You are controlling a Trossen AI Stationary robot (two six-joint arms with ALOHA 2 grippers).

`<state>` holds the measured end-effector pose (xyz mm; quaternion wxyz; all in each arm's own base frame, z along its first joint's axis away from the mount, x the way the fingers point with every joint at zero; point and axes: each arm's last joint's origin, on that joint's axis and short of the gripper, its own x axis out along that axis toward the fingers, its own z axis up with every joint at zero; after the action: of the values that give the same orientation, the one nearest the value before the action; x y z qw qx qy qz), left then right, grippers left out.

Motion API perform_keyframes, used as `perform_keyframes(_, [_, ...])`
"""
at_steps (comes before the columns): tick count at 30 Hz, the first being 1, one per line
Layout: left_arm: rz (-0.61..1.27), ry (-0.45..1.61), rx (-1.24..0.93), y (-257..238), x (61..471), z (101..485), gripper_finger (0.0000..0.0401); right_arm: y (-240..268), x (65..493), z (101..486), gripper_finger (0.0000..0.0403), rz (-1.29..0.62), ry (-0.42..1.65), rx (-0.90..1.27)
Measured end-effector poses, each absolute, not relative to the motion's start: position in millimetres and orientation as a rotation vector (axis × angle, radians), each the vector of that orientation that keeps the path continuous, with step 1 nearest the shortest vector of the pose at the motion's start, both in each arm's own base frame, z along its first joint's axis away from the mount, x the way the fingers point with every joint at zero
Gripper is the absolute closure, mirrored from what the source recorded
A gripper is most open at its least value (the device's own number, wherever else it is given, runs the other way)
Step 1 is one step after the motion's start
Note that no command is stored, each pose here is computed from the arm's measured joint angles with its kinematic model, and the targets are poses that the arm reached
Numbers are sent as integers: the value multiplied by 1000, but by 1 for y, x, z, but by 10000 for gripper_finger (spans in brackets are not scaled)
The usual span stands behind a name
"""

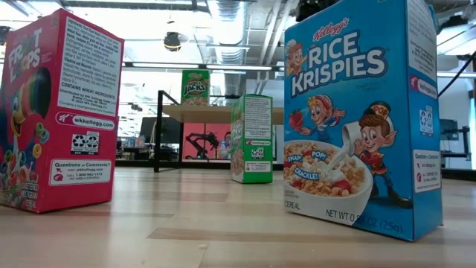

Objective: Stack cereal on shelf
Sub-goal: Put the top right blue cereal box on the shelf

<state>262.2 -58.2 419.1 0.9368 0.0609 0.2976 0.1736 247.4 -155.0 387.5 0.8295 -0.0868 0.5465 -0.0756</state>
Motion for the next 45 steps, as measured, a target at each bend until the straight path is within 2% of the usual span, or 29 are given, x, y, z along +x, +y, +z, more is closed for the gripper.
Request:
perform_keyframes(29, [355, 608, 125, -58, 262, 419, 124, -154, 244, 386, 147, -150, 1213, -193])
perform_keyframes(37, [354, 608, 125, -58, 262, 419, 124, -157, 248, 389, 147, -205, 1149, -183])
perform_keyframes(45, [354, 608, 125, -58, 262, 419, 124, -159, 247, 388, 147, -253, 1185, -227])
